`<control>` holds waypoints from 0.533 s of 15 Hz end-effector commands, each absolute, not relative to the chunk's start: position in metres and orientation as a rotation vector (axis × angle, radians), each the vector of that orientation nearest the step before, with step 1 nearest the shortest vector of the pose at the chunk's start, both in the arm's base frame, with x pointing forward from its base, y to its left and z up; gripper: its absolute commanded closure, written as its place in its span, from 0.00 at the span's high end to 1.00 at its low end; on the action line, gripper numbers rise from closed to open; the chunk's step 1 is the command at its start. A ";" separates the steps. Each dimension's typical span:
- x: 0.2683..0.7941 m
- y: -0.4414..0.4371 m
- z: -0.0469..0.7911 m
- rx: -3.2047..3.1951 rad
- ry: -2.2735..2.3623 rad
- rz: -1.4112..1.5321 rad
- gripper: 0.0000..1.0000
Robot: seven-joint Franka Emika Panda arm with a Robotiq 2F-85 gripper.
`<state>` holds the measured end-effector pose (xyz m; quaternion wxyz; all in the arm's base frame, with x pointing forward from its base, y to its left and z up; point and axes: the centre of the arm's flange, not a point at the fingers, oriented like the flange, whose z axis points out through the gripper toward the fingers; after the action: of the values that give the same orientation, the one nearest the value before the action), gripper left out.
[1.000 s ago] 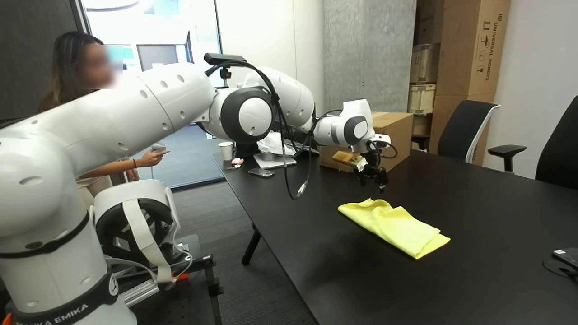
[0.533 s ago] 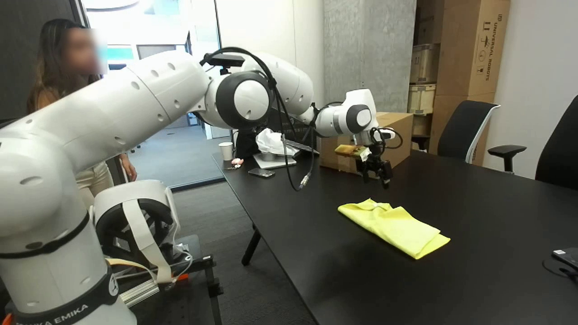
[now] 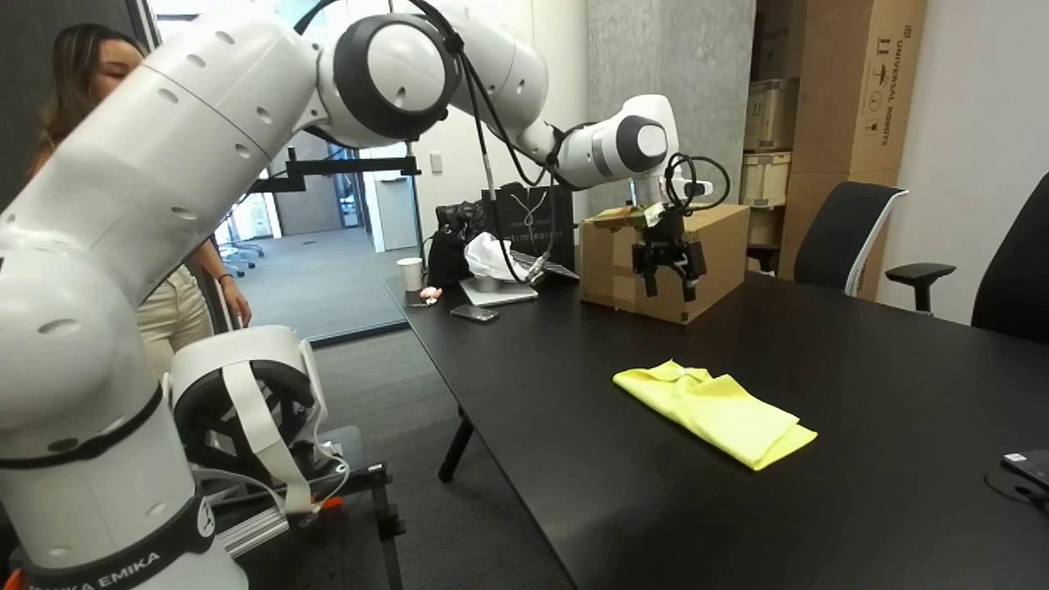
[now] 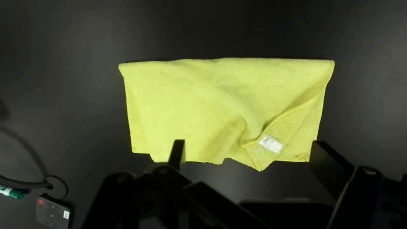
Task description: Fold the yellow towel
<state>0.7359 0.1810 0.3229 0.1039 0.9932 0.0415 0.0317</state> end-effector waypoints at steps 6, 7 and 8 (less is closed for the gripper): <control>0.610 0.164 0.414 2.927 0.161 0.089 1.00; 0.597 0.164 0.419 2.932 0.144 0.104 1.00; 0.586 0.165 0.426 2.943 0.131 0.110 1.00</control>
<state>0.6567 0.1760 0.4075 0.1007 0.9932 0.0555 0.0198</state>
